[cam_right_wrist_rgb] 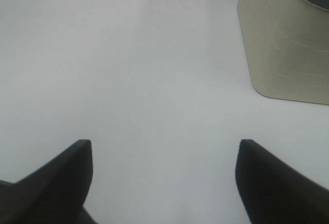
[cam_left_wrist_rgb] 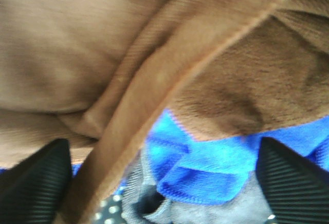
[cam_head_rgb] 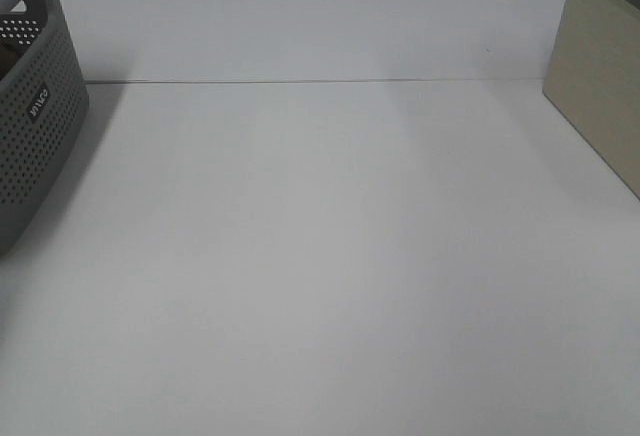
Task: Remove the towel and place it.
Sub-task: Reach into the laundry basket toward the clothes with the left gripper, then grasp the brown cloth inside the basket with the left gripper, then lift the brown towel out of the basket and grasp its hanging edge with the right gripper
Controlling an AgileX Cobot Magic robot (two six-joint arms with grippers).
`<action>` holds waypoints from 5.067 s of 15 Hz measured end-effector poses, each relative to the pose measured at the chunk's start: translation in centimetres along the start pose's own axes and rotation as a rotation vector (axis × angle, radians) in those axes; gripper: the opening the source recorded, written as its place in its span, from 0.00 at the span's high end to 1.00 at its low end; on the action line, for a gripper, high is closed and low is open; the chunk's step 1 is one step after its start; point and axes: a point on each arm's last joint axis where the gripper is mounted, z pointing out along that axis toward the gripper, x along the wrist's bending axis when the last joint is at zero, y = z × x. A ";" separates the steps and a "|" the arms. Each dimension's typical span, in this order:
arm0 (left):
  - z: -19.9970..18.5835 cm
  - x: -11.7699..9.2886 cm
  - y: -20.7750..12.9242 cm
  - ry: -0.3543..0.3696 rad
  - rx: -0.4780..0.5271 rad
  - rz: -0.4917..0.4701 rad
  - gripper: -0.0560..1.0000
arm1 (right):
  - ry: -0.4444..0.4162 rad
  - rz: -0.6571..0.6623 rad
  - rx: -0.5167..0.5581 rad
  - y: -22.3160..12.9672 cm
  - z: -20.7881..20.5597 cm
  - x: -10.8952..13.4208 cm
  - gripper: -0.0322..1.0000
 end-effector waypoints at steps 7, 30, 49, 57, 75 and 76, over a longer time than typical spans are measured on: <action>-1.6 1.0 0.0 0.058 -0.019 -0.133 0.68 | 0.000 0.000 0.000 0.0 0.0 0.0 0.25; -24.2 -7.6 2.4 0.492 -0.314 -0.097 0.95 | 0.000 0.000 0.000 0.0 0.0 0.0 0.25; -40.2 -27.3 13.5 0.831 -0.983 0.426 0.95 | 0.658 -0.221 -0.110 10.5 15.9 2.9 0.25; -39.8 -31.1 16.3 0.894 -0.977 0.708 0.95 | 0.996 -0.253 -0.114 16.1 27.3 3.3 0.25; -39.4 -31.0 17.4 0.926 -0.978 0.709 0.95 | 1.166 -0.362 0.005 15.4 31.8 9.7 0.59; -39.4 -30.9 17.4 0.926 -0.968 0.704 0.95 | 1.160 -0.373 0.012 15.3 31.9 9.7 0.62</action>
